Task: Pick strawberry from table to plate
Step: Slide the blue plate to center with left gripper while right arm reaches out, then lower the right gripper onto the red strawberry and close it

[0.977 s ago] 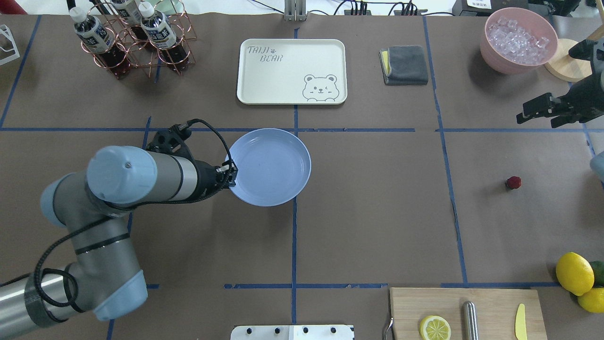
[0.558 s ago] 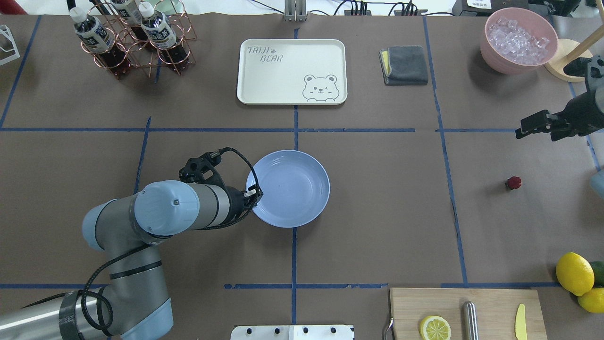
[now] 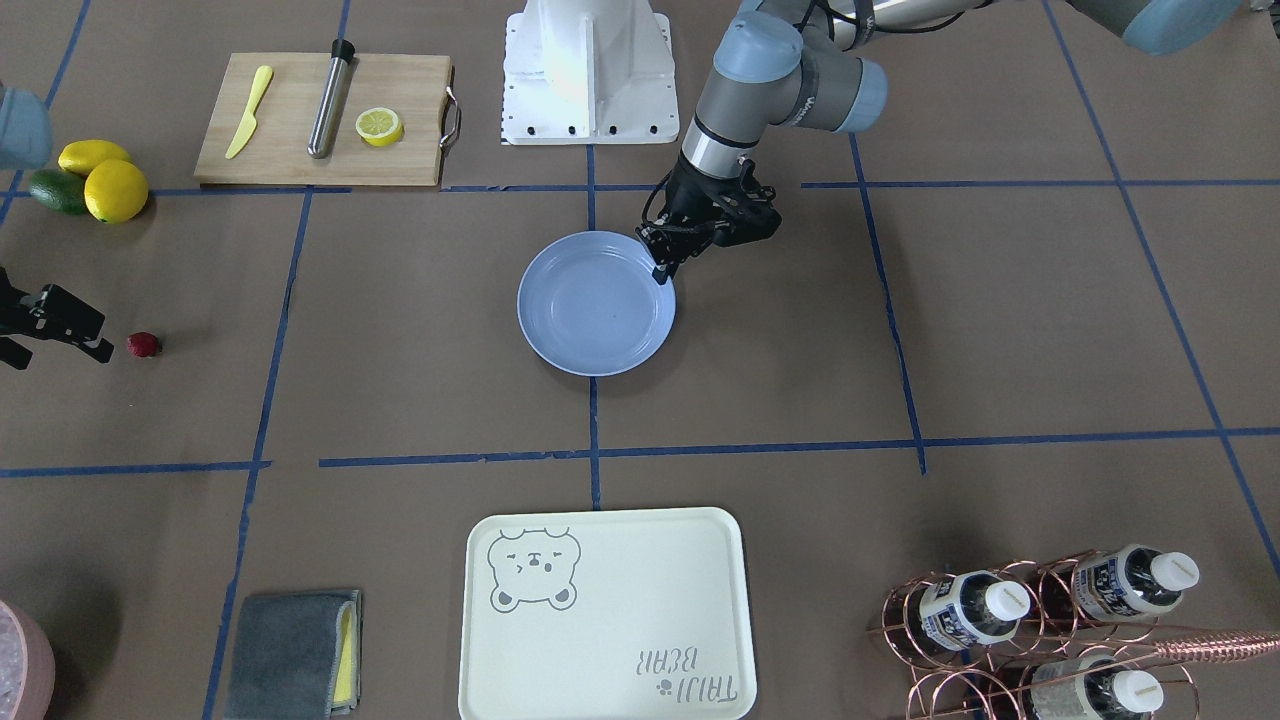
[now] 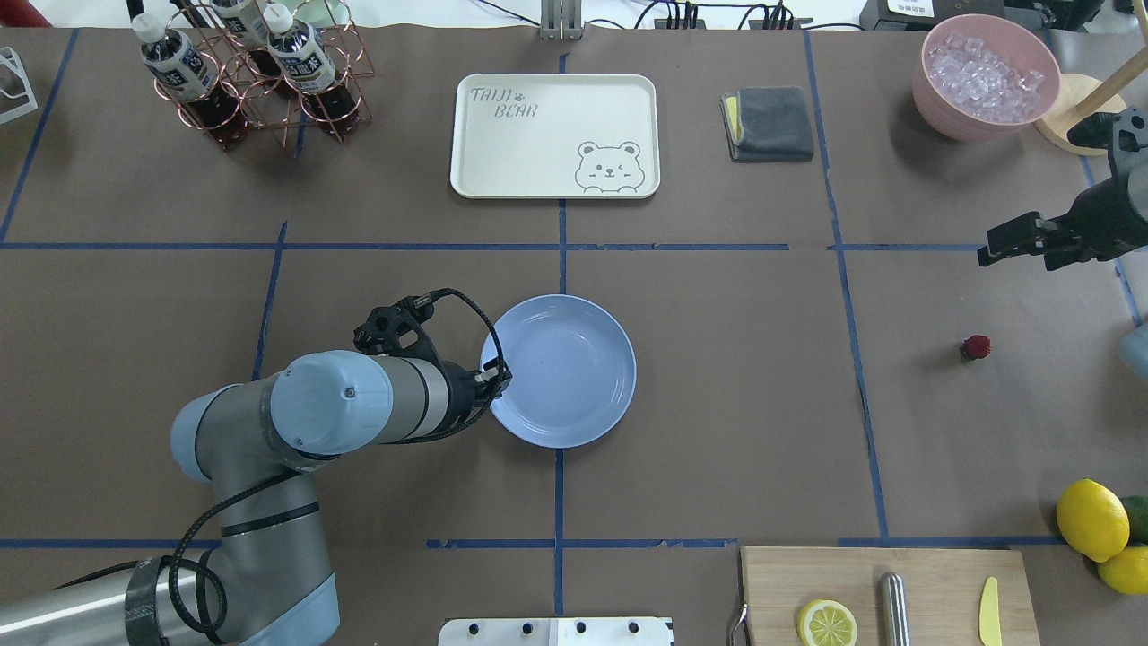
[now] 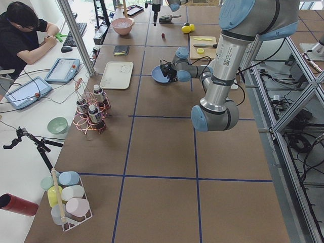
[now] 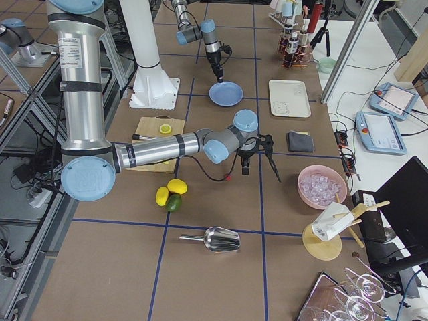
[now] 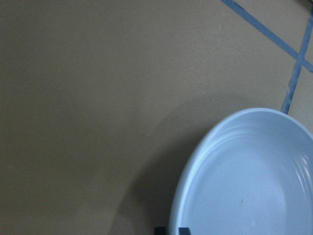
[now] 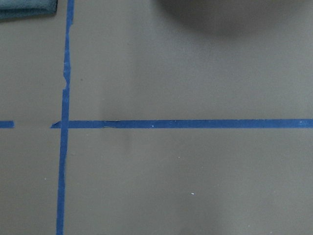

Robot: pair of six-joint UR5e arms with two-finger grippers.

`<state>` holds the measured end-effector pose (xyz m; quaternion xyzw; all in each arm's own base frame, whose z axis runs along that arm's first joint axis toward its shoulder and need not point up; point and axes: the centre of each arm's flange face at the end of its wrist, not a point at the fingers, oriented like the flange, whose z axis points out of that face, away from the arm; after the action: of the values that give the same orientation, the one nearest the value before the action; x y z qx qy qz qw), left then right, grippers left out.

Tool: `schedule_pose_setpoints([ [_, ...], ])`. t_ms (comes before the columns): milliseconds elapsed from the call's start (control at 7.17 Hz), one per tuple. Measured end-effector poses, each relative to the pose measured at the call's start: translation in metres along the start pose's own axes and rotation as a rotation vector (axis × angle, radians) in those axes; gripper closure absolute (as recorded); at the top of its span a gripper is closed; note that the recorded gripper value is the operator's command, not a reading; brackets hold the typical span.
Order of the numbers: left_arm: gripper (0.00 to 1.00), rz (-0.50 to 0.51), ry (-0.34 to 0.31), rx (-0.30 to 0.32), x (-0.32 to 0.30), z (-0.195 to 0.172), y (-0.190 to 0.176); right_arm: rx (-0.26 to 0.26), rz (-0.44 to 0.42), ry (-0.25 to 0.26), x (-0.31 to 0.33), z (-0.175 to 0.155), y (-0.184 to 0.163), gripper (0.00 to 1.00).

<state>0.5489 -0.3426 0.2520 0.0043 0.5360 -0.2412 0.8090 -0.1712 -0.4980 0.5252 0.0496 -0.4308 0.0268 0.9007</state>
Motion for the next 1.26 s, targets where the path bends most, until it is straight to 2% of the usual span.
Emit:
schedule_pose_setpoints([
  [279, 0.0, 0.039, 0.034, -0.015, 0.011, -0.027, -0.008, -0.006, -0.021, 0.025, -0.007, 0.015, 0.007, 0.0],
  [558, 0.0, 0.056, 0.024, -0.008, 0.016, -0.045, -0.033, -0.023, -0.049, 0.056, -0.015, 0.036, 0.019, 0.0],
  [977, 0.0, 0.071, 0.021, 0.004, 0.017, -0.05, -0.044, -0.09, -0.077, 0.081, -0.017, 0.068, 0.046, 0.0],
  [1256, 0.0, 0.075, 0.02, 0.006, 0.016, -0.051, -0.046, -0.118, -0.078, 0.097, -0.01, 0.082, 0.051, 0.06],
])
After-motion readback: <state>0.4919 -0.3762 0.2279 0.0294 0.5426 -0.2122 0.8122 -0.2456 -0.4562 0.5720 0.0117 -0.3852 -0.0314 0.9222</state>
